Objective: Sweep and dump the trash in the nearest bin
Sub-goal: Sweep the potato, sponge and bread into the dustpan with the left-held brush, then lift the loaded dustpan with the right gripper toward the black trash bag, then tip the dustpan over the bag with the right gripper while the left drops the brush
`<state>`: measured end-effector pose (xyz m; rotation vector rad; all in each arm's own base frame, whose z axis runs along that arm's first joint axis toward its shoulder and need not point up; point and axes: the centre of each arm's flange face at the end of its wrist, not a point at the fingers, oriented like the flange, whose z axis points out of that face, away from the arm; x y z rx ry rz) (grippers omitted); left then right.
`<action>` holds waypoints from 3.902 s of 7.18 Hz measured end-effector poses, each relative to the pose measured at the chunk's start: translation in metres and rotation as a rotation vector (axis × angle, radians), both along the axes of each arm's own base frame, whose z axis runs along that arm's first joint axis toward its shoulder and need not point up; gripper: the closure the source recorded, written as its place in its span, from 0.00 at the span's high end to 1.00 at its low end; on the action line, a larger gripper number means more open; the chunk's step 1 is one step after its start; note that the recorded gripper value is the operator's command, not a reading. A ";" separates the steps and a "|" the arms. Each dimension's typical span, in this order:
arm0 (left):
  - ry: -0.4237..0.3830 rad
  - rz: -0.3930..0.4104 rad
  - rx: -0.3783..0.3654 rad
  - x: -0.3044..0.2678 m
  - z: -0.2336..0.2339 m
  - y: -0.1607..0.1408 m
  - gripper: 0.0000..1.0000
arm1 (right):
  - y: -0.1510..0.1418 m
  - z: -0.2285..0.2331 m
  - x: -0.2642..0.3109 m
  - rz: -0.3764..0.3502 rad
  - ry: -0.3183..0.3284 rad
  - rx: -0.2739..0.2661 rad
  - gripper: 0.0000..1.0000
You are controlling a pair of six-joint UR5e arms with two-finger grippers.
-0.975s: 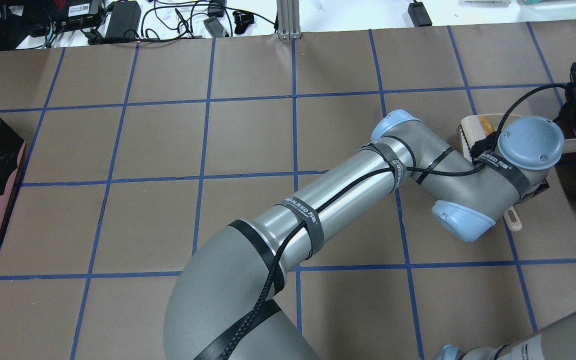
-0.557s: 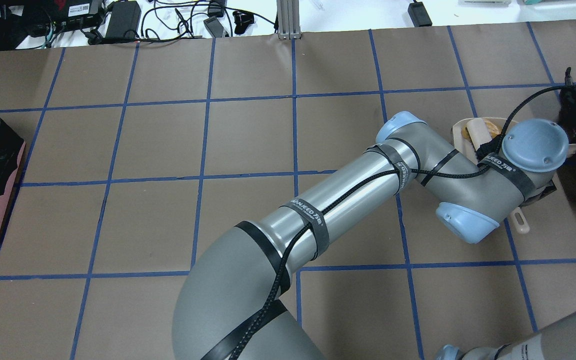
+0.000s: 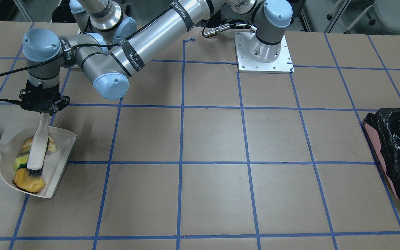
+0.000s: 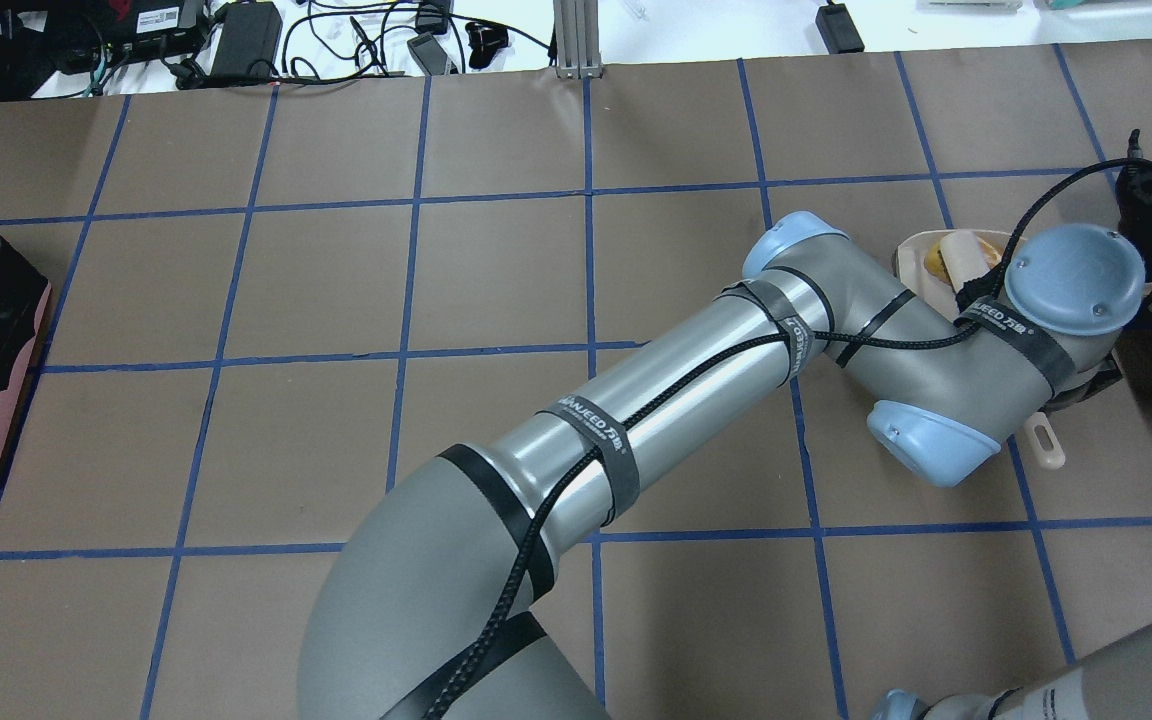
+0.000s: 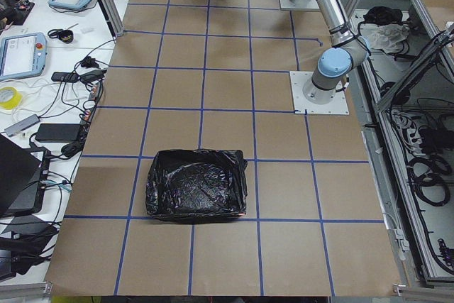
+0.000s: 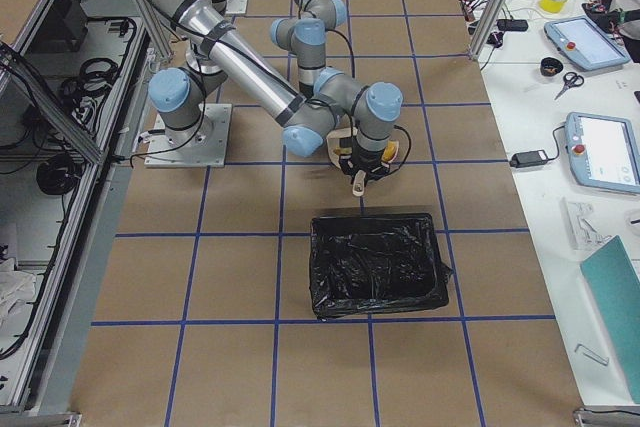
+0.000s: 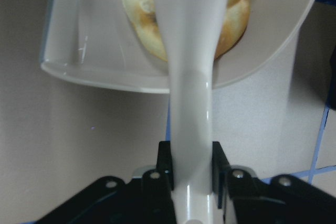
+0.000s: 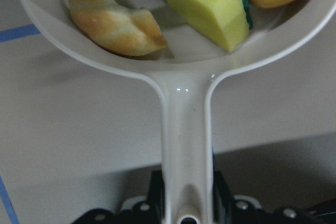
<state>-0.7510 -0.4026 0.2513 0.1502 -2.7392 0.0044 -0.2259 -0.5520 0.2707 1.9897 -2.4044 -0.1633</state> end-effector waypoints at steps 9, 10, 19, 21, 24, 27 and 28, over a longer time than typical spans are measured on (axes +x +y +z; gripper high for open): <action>-0.285 0.056 0.078 0.287 0.078 -0.108 0.00 | -0.009 0.084 -0.029 -0.090 -0.310 -0.074 0.00; -0.308 -0.007 0.089 0.319 0.072 -0.099 0.00 | -0.007 0.100 -0.038 -0.109 -0.342 -0.077 0.00; -0.359 -0.209 0.244 0.394 0.006 0.018 0.00 | -0.001 0.183 -0.177 -0.091 -0.166 -0.118 0.00; -0.359 -0.238 0.243 0.390 0.002 0.023 0.00 | 0.003 0.186 -0.209 -0.040 -0.115 -0.100 0.00; -0.364 -0.255 0.254 0.390 -0.005 0.023 0.00 | 0.017 0.190 -0.255 0.018 -0.021 -0.036 0.00; -0.372 -0.257 0.280 0.393 -0.016 0.030 0.23 | 0.030 0.181 -0.301 0.016 0.063 -0.048 0.00; -0.373 -0.256 0.285 0.394 -0.018 0.031 0.59 | 0.029 0.177 -0.310 0.013 0.089 -0.057 0.00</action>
